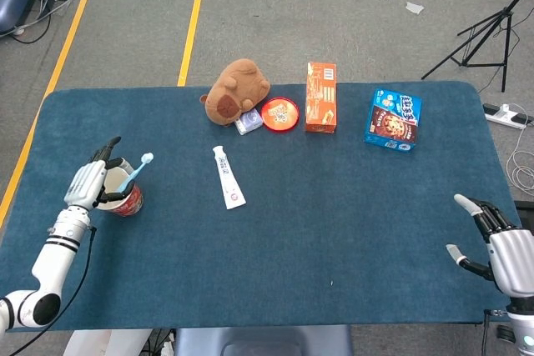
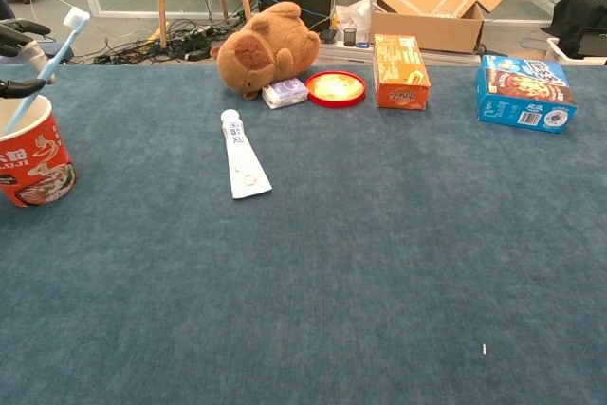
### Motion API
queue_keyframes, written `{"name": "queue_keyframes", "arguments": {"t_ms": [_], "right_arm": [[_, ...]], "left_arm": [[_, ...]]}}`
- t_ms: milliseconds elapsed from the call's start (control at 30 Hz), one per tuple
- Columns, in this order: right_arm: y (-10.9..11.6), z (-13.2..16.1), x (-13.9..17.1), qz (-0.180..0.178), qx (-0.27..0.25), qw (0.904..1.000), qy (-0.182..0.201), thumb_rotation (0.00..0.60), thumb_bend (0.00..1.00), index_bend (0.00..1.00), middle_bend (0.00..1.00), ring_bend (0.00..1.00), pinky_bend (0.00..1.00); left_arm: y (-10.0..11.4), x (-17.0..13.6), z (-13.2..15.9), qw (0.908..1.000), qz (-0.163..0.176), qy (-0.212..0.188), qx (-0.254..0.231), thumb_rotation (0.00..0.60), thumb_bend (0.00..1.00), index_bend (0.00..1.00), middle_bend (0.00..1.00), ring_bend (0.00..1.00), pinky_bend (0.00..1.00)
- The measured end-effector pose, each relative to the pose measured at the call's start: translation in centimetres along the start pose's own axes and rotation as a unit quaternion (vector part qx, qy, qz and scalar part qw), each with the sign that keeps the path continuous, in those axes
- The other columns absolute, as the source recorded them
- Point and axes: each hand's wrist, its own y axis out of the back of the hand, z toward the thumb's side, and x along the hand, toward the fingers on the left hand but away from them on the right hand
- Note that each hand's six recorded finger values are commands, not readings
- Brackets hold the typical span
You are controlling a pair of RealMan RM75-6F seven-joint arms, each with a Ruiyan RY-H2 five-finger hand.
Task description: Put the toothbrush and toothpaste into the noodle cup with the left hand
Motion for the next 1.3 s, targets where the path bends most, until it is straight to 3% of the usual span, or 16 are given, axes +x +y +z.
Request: {"name": "queue_keyframes", "arguments": {"t_ms": [133, 333, 467, 967, 1300], "right_arm": [[0.0, 0.0, 0.0, 0.001, 0.001, 1.0, 0.0, 0.6, 0.16, 0.19, 0.26, 0.24, 0.6], [-0.1, 0.1, 0.0, 0.0, 0.001, 1.0, 0.0, 0.6, 0.16, 0.19, 0.26, 0.24, 0.6], [-0.1, 0.1, 0.0, 0.001, 0.001, 1.0, 0.001, 0.6, 0.16, 0.19, 0.26, 0.24, 0.6], [0.0, 0.1, 0.1, -0.001, 0.001, 1.0, 0.002, 0.6, 0.16, 0.19, 0.26, 0.24, 0.6], [0.2, 0.2, 0.3, -0.005, 0.001, 1.0, 0.003, 0.6, 0.16, 0.19, 0.26, 0.24, 0.6]], "left_arm": [[-0.1, -0.1, -0.5, 1.0, -0.003, 0.005, -0.001, 0.6, 0.4, 0.56, 0.0, 0.0, 0.0], [-0.1, -0.2, -1.1, 0.9999, -0.005, 0.01, -0.006, 0.6, 0.4, 0.36, 0.0, 0.0, 0.0], [-0.1, -0.3, -1.3, 0.9999, -0.007, 0.011, -0.006, 0.6, 0.4, 0.29, 0.0, 0.0, 0.0], [0.6, -1.0, -0.5, 1.0, -0.001, -0.002, -0.01, 0.6, 0.4, 0.25, 0.0, 0.0, 0.0], [1.1, -3.0, 3.6, 0.9987, 0.0, -0.044, 0.027, 0.6, 0.4, 0.1, 0.0, 0.0, 0.0]]}}
